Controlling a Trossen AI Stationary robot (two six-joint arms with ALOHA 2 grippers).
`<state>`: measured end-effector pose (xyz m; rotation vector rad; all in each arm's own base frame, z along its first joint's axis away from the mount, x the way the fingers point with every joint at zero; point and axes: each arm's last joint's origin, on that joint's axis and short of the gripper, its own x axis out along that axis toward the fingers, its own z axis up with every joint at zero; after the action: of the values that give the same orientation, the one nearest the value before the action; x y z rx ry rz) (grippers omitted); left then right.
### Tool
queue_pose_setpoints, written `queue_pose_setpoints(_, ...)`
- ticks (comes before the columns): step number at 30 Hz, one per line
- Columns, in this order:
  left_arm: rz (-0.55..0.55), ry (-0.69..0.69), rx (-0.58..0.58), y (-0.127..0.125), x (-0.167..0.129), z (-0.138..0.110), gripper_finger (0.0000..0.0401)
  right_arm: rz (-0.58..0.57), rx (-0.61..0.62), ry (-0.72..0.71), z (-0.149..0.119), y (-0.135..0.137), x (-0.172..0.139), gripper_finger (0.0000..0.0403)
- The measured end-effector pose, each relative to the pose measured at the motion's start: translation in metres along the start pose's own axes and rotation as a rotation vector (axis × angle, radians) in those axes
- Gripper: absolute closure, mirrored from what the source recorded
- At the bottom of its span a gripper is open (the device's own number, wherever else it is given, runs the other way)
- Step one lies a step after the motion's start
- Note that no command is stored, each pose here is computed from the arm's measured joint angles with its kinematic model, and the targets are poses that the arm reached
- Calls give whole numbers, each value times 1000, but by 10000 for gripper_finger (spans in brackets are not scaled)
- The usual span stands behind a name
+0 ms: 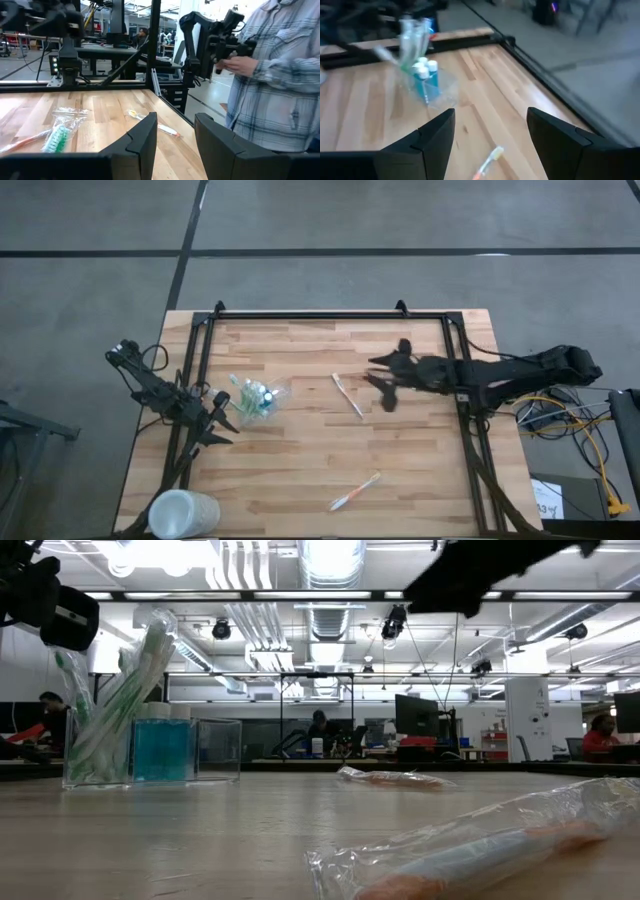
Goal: Pick & Place toothbrushing station
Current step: Move the transparent organizer to the center of the table
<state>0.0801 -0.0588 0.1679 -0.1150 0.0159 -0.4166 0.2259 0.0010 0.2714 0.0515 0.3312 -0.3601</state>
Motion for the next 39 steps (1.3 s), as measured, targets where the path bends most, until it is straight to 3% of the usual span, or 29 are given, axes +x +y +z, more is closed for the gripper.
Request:
queue_pose_setpoints(5,0,0,0,0,0,0,265,-51,287,62,29,-5,51,158)
queue_pose_setpoints(13,0,0,0,0,0,0,265,196,419,334,51,-19,142,158)
queue_pose_setpoints(23,0,0,0,0,0,0,265,123,495,559,71,-27,226,158)
queue_pose_setpoints(27,0,0,0,0,0,0,265,165,502,623,71,-21,250,158)
queue_pose_setpoints(39,0,-1,0,0,0,0,265,195,476,749,63,-9,274,158)
